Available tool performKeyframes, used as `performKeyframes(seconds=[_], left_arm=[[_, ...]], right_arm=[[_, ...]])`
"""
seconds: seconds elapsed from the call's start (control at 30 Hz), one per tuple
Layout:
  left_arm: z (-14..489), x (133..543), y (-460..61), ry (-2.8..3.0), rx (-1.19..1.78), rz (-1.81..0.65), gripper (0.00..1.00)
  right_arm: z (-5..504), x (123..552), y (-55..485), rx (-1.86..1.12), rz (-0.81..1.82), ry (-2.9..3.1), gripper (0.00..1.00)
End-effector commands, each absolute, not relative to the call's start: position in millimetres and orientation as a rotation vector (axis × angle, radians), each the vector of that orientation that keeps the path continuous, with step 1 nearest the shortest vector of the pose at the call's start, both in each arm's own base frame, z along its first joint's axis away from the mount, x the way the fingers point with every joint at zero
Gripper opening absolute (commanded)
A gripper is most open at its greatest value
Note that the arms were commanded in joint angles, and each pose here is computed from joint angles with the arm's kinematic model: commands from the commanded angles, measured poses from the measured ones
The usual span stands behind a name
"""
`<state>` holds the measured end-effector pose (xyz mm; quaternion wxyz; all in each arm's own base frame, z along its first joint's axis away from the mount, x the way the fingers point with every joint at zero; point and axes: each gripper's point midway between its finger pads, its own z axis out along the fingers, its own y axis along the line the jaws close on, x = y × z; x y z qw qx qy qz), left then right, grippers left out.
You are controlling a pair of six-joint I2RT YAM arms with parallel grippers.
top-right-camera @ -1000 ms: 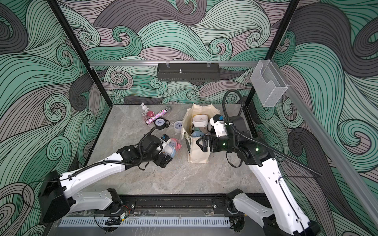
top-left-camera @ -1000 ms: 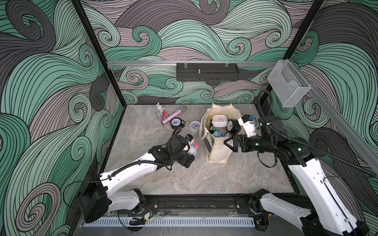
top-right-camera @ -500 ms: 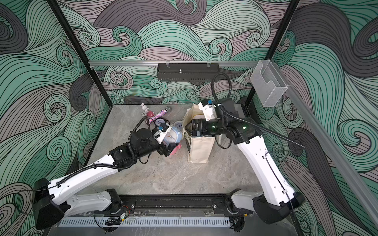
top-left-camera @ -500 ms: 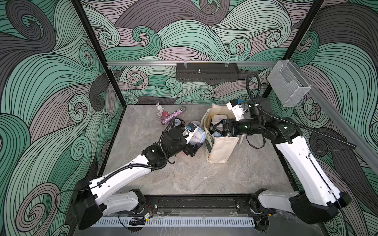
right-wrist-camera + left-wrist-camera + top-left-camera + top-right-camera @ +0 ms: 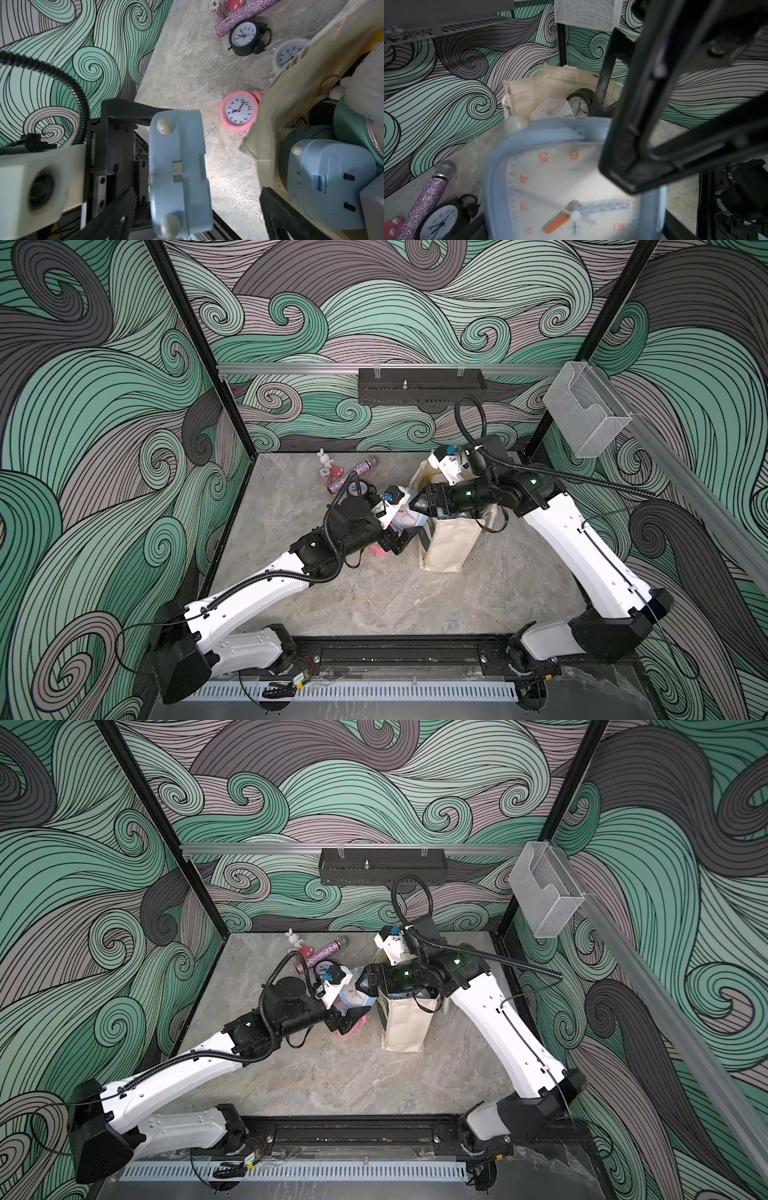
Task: Put the alarm clock into the canvas bag
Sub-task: Place the alarm at the canvas bag.
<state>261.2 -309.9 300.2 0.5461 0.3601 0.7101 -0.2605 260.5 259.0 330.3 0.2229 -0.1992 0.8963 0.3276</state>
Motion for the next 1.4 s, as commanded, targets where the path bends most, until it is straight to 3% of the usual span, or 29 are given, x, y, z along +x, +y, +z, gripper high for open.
performKeyframes(seconds=[0.0,0.2,0.63,0.73,0.77,0.87,1.07,1.37], left_arm=[[342,256,-312,1.576,0.801,-0.698,0.70],[343,256,-314,1.574,0.798,-0.716,0.70],[341,261,-318,1.579,0.801,-0.707,0.73],[341,263,-318,1.586,0.790,-0.699,0.81],[340,265,-317,1.592,0.778,-0.690,0.98],[338,268,-313,1.613,0.749,-0.675,0.99],[327,275,-285,1.737,0.583,-0.617,0.99],[300,273,-283,1.925,0.553,-0.675,0.99]], right_arm=[[341,254,263,-0.589,0.924,2.443,0.88],[339,251,264,-0.590,0.926,2.452,0.70],[338,251,264,-0.582,0.925,2.458,0.47],[342,253,262,-0.577,0.905,2.443,0.39],[344,255,260,-0.570,0.892,2.435,0.35],[365,262,256,-0.555,0.878,2.373,0.30],[395,302,201,-0.328,0.697,2.282,0.29],[338,333,153,-0.202,0.385,2.403,0.24]])
